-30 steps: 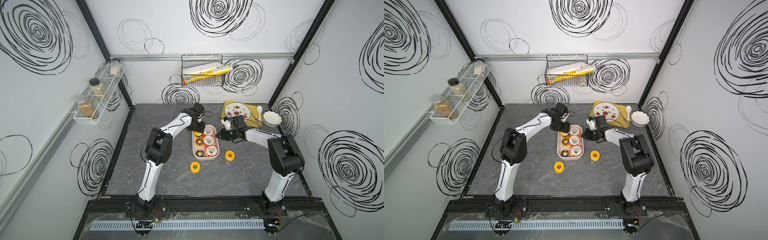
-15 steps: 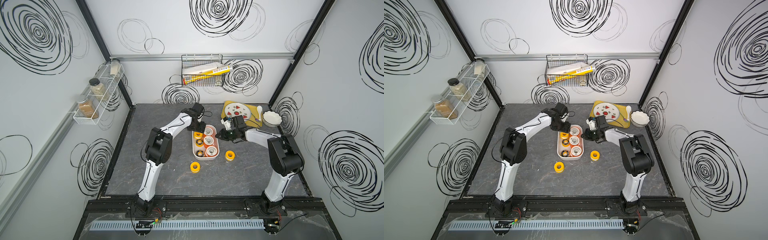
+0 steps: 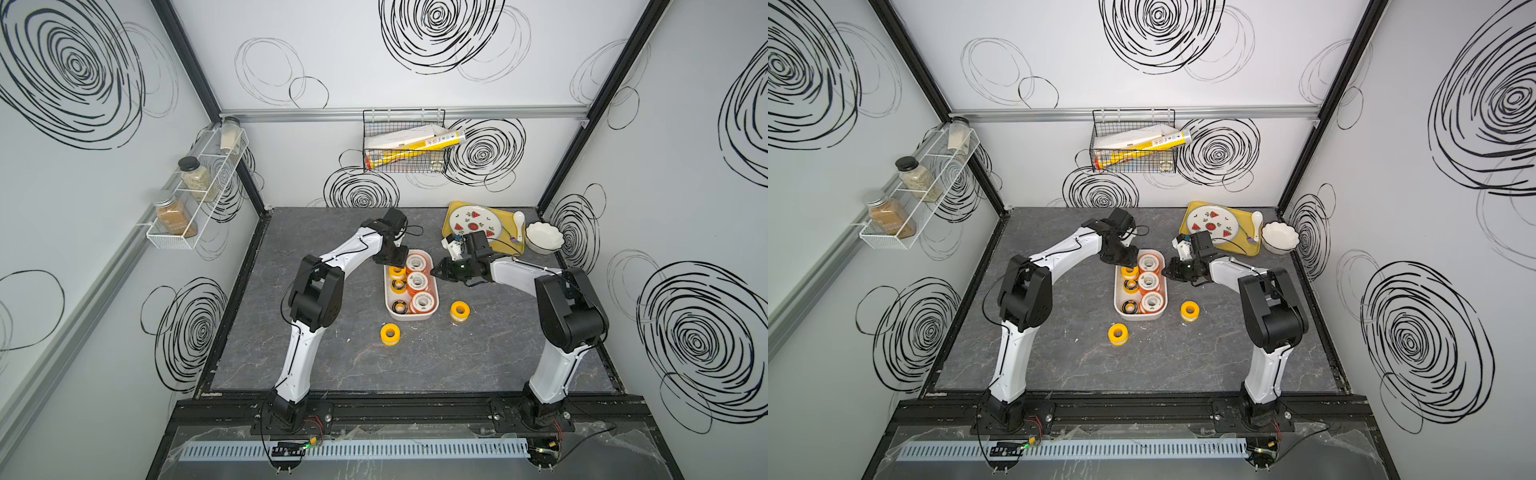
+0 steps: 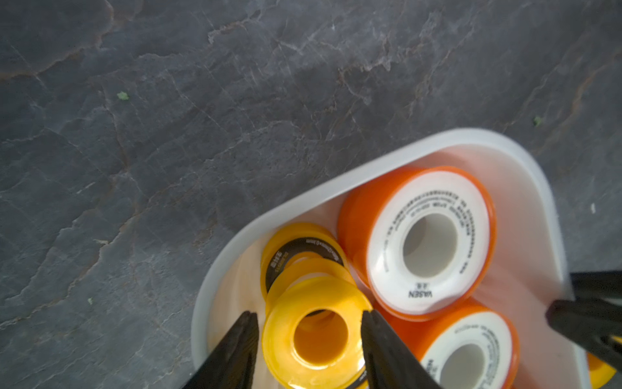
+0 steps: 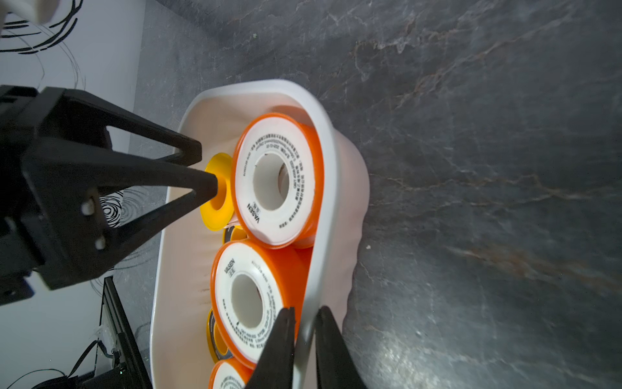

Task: Put the sealing tape into the storage box
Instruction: Place the sealing tape in the storage box, then pick up the sealing tape at the center of the board, then place the sealing tape in the storage box.

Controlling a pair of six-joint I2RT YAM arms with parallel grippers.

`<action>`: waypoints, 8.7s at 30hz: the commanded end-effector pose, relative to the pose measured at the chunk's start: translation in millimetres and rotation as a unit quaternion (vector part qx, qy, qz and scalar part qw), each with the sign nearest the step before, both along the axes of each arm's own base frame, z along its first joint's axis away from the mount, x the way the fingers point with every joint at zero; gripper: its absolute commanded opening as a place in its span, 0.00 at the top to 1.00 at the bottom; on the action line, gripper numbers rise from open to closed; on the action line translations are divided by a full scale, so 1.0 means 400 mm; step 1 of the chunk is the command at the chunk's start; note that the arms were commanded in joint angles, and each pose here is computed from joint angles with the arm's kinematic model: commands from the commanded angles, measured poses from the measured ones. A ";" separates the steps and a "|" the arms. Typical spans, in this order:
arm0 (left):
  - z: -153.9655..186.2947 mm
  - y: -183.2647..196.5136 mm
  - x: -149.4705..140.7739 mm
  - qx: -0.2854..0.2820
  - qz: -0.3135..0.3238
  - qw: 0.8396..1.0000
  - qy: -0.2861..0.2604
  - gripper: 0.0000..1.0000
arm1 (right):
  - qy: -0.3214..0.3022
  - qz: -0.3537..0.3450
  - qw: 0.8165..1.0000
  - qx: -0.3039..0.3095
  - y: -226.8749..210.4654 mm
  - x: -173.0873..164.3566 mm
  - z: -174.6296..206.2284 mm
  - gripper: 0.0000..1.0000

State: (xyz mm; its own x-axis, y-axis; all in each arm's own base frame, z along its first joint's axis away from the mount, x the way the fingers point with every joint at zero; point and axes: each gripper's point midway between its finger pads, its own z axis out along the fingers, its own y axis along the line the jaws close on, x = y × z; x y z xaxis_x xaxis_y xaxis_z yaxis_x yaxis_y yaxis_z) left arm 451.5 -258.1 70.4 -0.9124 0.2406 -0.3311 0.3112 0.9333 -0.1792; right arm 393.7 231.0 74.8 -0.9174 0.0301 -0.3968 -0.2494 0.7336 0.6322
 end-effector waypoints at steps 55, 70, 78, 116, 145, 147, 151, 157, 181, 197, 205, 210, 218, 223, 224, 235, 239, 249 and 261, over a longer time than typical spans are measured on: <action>-0.039 -0.009 0.038 -0.051 0.009 0.998 0.018 0.88 | 0.021 0.012 1.000 -0.013 0.003 -0.020 -0.030 0.80; 0.040 -0.007 0.037 -0.085 0.003 0.996 -0.002 0.80 | -0.012 -0.003 1.000 -0.028 -0.015 -0.007 0.040 0.77; 0.176 0.028 0.033 -0.079 0.007 0.995 -0.058 0.65 | -0.053 -0.036 0.994 -0.088 -0.078 -0.008 0.092 0.74; 0.388 0.458 -0.123 -0.162 0.194 0.940 -0.231 0.41 | -0.038 -0.050 0.969 -0.237 -0.263 -0.247 -0.003 0.47; 0.344 0.469 -0.110 -0.189 0.196 0.942 -0.194 0.40 | -0.023 -0.012 0.956 -0.291 -0.202 -0.247 -0.090 0.17; 0.341 0.470 -0.110 -0.189 0.197 0.943 -0.191 0.40 | -0.022 -0.011 0.956 -0.292 -0.199 -0.243 -0.093 0.18; 0.339 0.471 -0.110 -0.189 0.198 0.943 -0.190 0.40 | -0.018 -0.010 0.954 -0.299 -0.198 -0.237 -0.104 0.21; 0.337 0.471 -0.109 -0.189 0.198 0.943 -0.188 0.40 | -0.015 -0.010 0.953 -0.302 -0.194 -0.230 -0.111 0.25; 0.328 0.481 -0.106 -0.189 0.205 0.943 -0.181 0.41 | -0.058 -0.032 0.962 -0.264 -0.167 -0.197 0.035 0.42; 0.324 0.480 -0.105 -0.192 0.205 0.943 -0.178 0.41 | -0.114 0.043 0.989 -0.081 0.026 -0.139 0.224 0.42; 0.322 0.488 -0.105 -0.188 0.210 0.942 -0.180 0.41 | -0.113 0.079 0.990 -0.038 0.102 -0.107 0.233 0.43; 0.319 0.488 -0.104 -0.189 0.211 0.943 -0.177 0.41 | -0.109 0.103 0.988 -0.033 0.154 -0.101 0.222 0.43; 0.314 0.490 -0.103 -0.188 0.213 0.943 -0.175 0.41 | -0.101 0.132 0.985 -0.052 0.241 -0.093 0.179 0.43; 0.314 0.492 -0.103 -0.187 0.213 0.943 -0.175 0.41 | -0.098 0.134 0.983 -0.081 0.280 -0.080 0.145 0.43; 0.313 0.492 -0.103 -0.187 0.214 0.943 -0.174 0.41 | -0.097 0.132 0.983 -0.089 0.284 -0.076 0.135 0.43; 0.311 0.491 -0.103 -0.187 0.212 0.943 -0.173 0.41 | -0.088 0.133 0.977 -0.143 0.310 -0.059 0.064 0.44; 0.310 0.492 -0.103 -0.187 0.213 0.943 -0.172 0.41 | -0.087 0.123 0.975 -0.162 0.301 -0.049 0.048 0.44; 0.310 0.493 -0.103 -0.188 0.213 0.943 -0.172 0.41 | -0.084 0.110 0.970 -0.201 0.280 -0.033 0.025 0.44; 0.310 0.494 -0.101 -0.191 0.214 0.943 -0.171 0.41 | -0.089 0.115 0.966 -0.213 0.290 -0.027 0.031 0.44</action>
State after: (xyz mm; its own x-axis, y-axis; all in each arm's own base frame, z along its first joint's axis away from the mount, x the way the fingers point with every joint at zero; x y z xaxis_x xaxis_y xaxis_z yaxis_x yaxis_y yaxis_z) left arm 405.0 -62.9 190.8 -0.7354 -0.3097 -0.6028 0.0167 0.8809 -0.4730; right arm 380.0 342.6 82.0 -0.8069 -0.3478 -0.4774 -0.4996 0.8331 0.2375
